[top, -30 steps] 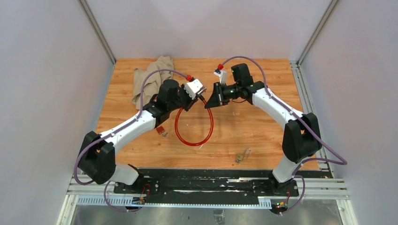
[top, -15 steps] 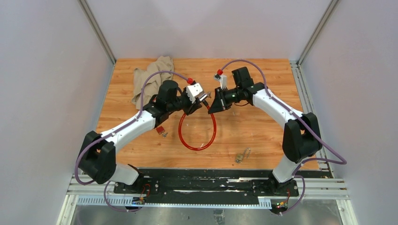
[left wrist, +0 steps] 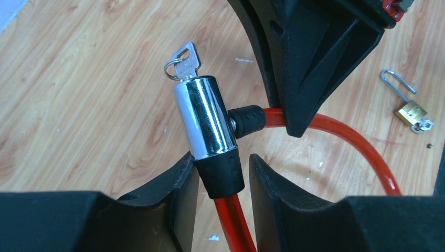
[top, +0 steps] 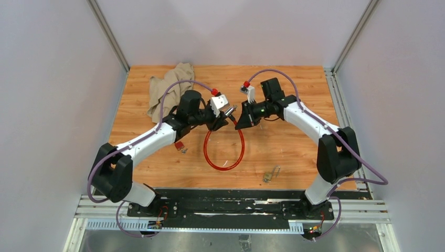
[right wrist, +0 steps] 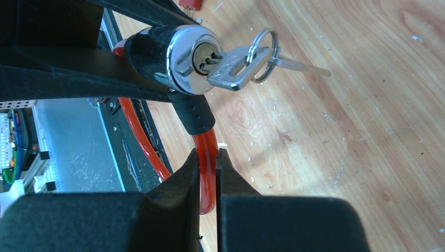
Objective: Lock with the key
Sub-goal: Lock the lock.
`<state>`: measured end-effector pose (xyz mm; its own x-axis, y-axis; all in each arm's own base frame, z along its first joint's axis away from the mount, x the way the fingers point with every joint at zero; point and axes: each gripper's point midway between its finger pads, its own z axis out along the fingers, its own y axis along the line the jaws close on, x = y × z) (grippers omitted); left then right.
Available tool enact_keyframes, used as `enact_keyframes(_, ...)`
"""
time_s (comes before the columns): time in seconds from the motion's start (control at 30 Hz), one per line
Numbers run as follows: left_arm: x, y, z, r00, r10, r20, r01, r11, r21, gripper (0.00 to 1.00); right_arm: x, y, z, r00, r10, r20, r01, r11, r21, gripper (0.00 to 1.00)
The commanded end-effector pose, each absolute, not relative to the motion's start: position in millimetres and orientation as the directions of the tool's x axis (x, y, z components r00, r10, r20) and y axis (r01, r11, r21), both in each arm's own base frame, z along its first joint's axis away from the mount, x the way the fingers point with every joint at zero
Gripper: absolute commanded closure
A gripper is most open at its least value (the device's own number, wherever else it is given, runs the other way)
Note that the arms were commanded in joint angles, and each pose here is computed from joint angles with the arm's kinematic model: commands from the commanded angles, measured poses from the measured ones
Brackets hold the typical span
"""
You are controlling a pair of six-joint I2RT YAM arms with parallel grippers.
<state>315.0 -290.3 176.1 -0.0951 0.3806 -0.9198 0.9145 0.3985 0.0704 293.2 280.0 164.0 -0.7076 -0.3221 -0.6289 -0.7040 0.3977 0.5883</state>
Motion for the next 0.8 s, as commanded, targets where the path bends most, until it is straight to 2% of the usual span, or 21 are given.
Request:
enact_keyframes(0.0, 271, -318, 168, -0.175, 0.306, -0.936, 0.963, 0.252, -0.098, 0.58, 325, 293, 219, -0.459, -0.231, -0.858, -0.871, 0.307, 0.383, 0.99)
enact_keyframes(0.2, 272, -328, 172, -0.224, 0.260, -0.940, 0.957, 0.240, -0.161, 0.50, 330, 295, 225, -0.364, -0.237, -0.901, -0.909, 0.302, 0.288, 0.99)
enact_keyframes(0.37, 272, -337, 176, -0.253, 0.240, -0.937, 0.957, 0.202, -0.206, 0.49, 331, 293, 226, -0.259, -0.254, -0.932, -0.934, 0.310, 0.176, 0.99)
enact_keyframes(0.57, 280, -339, 180, -0.268, 0.205, -0.941, 0.946, 0.240, -0.217, 0.48, 322, 293, 220, -0.188, -0.297, -0.936, -0.950, 0.296, 0.097, 0.99)
enact_keyframes(0.77, 282, -342, 191, -0.305, 0.140, -0.942, 0.930, 0.259, -0.262, 0.47, 317, 291, 216, -0.183, -0.305, -0.935, -0.953, 0.290, 0.091, 0.99)
